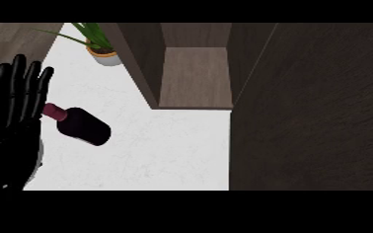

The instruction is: Pick up the wine, place it into the cabinet and close the cabinet

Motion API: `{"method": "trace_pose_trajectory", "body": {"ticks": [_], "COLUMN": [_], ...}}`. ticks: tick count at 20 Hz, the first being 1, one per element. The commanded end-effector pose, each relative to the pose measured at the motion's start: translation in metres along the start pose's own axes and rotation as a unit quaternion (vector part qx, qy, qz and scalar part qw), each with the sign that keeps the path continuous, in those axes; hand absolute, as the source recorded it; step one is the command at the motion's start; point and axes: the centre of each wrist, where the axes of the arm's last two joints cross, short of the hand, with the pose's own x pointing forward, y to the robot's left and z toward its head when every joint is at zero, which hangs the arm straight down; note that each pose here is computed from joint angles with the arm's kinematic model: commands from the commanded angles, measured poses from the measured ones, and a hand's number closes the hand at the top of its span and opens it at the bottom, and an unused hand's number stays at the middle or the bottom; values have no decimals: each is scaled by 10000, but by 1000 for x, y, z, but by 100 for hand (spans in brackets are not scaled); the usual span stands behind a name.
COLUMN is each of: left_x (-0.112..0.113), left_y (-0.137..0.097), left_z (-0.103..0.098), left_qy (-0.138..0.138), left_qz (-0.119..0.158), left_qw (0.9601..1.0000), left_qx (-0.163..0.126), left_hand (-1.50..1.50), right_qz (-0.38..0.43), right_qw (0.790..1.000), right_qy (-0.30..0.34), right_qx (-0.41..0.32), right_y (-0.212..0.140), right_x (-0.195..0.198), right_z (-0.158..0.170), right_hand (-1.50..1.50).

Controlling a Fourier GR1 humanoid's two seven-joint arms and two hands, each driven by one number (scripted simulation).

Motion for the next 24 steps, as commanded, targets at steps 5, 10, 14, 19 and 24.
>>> {"method": "trace_pose_trajectory", "body": {"ticks": [5,10,14,19,24], "left_x": [-22,-32,-8,20,47], "left_y": [14,-4,-32,-48,-78], "left_z": [-72,-72,-71,-104,-76], "left_qy": [590,1572,1618,1678,1691], "left_qz": [-213,781,943,898,926], "left_qw": [9965,9821,9805,9794,9795], "left_qx": [553,687,600,681,586], "left_hand": [-150,-150,-150,-150,-150], "right_qz": [-218,-1150,-1203,-1134,-1109], "right_qw": [9997,9762,9769,9775,9761], "right_qy": [84,568,551,524,666], "right_qx": [19,1748,1677,1700,1746], "right_y": [5,20,17,18,22], "right_x": [23,42,79,98,97], "right_z": [33,46,54,62,50], "right_hand": [-150,-150,-150,-150,-150]}}
